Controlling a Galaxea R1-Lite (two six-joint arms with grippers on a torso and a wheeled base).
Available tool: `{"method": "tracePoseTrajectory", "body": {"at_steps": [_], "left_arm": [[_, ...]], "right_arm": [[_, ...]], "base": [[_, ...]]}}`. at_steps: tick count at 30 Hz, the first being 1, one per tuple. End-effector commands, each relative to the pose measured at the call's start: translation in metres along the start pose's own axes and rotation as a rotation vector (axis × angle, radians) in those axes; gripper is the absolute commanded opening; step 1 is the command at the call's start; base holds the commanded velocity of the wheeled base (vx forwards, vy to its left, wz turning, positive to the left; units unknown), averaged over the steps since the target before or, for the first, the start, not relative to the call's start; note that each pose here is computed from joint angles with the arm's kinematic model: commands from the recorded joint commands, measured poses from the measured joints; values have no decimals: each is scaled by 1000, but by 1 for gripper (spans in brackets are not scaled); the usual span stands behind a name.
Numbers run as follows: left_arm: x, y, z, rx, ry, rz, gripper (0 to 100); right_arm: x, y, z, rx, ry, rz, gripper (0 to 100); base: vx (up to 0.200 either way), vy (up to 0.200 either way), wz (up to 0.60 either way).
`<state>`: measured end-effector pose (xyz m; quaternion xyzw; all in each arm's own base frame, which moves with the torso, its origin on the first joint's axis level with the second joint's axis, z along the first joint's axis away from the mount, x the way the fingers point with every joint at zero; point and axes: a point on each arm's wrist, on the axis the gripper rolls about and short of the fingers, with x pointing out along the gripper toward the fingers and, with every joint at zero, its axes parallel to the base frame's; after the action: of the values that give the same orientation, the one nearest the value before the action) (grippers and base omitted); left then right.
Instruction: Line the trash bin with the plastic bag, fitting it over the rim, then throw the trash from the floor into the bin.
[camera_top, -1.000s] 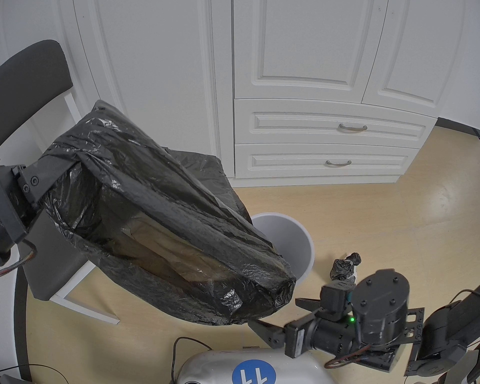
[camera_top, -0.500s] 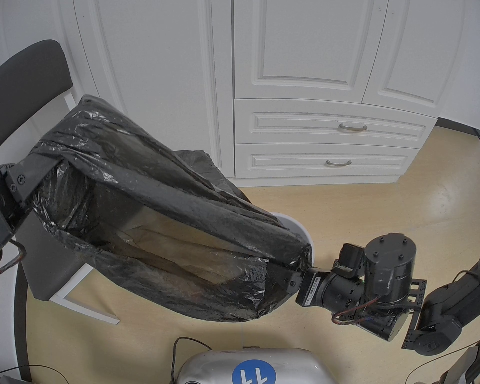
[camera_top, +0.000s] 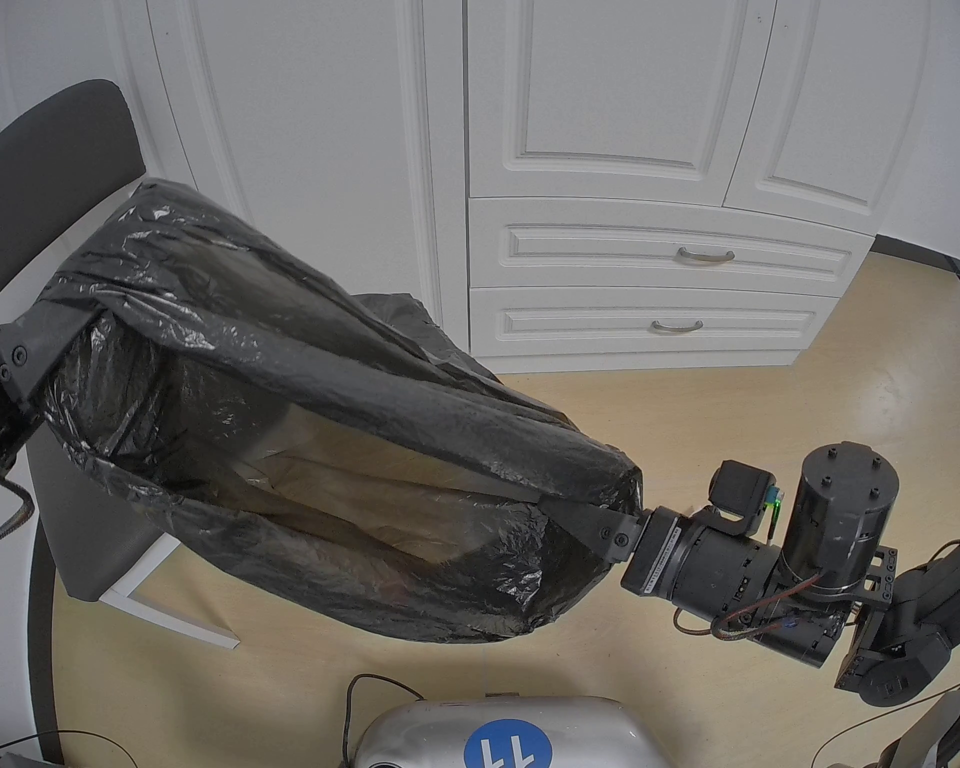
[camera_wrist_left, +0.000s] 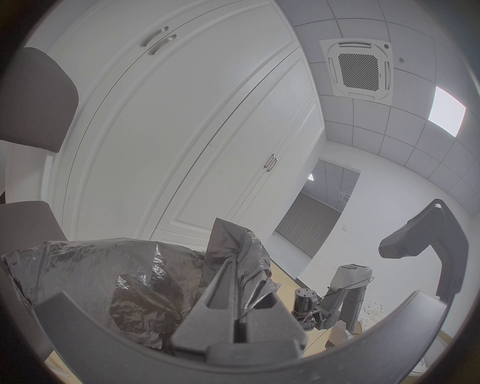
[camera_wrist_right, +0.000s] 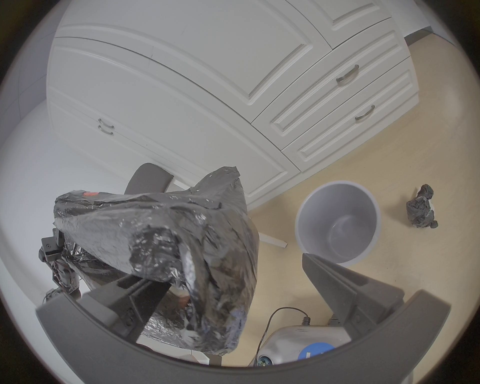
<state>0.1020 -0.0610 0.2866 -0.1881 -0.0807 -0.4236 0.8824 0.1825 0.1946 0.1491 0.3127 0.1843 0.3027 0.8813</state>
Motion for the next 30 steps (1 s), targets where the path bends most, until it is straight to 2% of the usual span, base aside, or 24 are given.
{"method": "tracePoseTrajectory", "body": {"at_steps": [1, 14, 30], "left_arm": [[0, -1, 1, 2, -5, -2, 0], [0, -1, 2, -8, -20, -5, 0], [1, -1, 2, -21, -20, -5, 0]], "right_arm": [[4, -6, -7, -4, 13, -10, 100], [7, -8, -9, -2, -10, 9, 100], [13, -3, -21, -16, 29, 24, 100]], "base": [[0, 0, 0], [0, 0, 0], [0, 0, 0]]}}
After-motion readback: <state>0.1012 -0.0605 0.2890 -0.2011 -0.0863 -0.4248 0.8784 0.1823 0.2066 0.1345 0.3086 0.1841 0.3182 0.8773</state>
